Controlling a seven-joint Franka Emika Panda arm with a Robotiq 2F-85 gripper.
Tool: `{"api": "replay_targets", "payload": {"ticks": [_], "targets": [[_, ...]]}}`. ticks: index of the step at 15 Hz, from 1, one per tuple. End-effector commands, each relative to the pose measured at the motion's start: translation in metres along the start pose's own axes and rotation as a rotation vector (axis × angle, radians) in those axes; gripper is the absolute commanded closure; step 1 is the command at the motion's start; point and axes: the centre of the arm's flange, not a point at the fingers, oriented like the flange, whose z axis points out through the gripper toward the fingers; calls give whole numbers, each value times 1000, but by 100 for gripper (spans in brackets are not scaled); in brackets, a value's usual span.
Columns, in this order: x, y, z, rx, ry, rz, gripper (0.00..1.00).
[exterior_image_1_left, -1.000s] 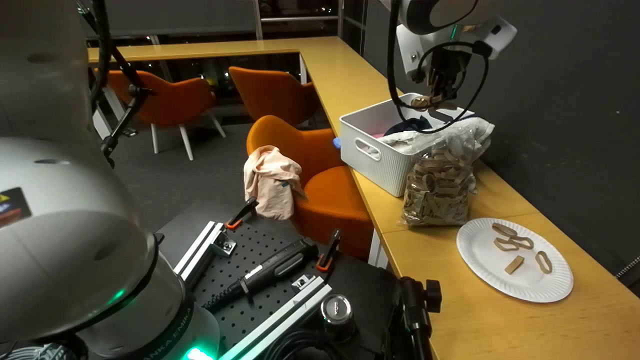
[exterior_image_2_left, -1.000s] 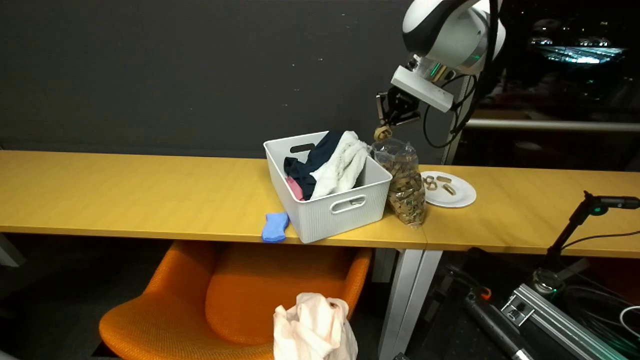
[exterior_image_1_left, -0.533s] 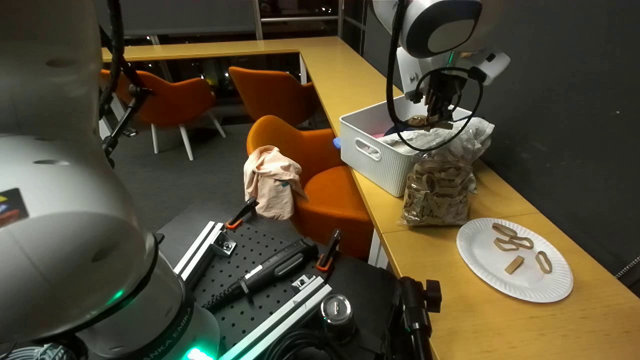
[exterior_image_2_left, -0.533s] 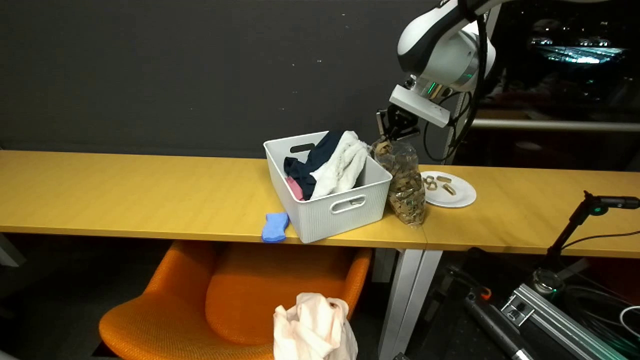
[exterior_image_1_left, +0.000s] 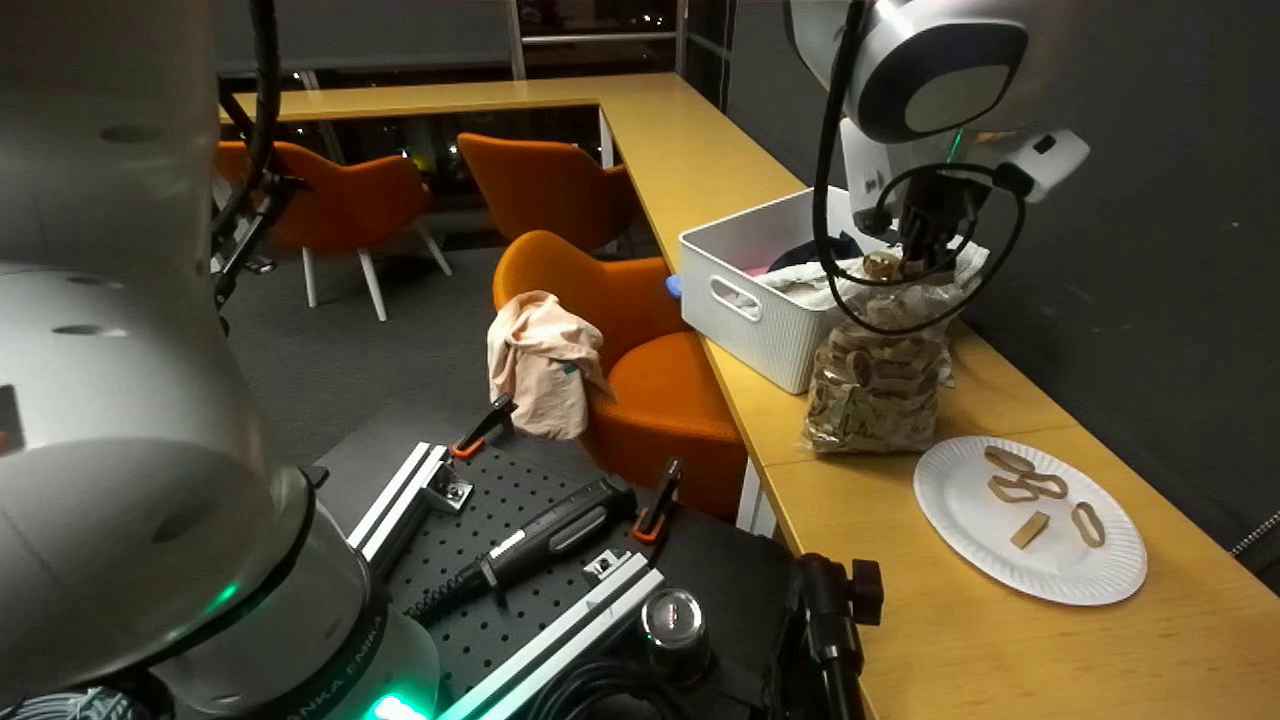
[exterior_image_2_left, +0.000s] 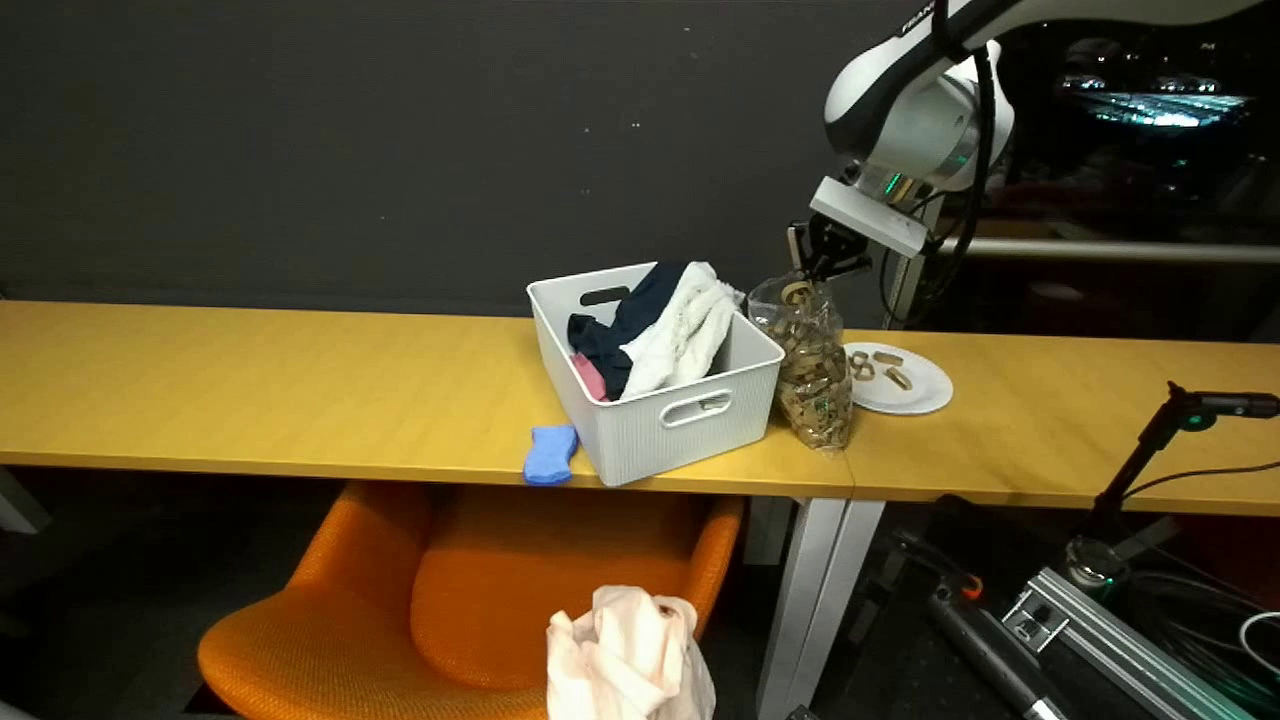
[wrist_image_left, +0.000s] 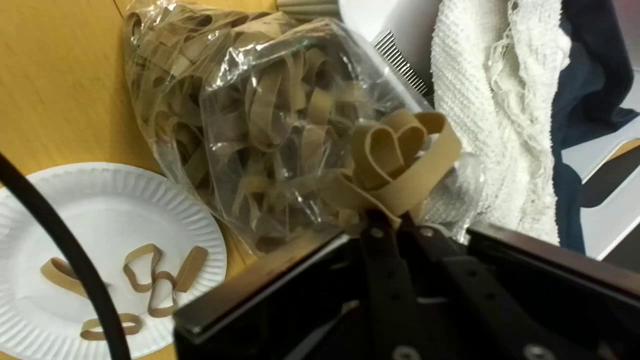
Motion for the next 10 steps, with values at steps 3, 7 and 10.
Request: {"api": "replay_targets", "payload": {"ticks": [3,7,10], "targets": [[15,10,-2,-34,36,33,99],[19,13,-10,-51,50,34,99],[17,12,-6,-74,46,37,71]]}}
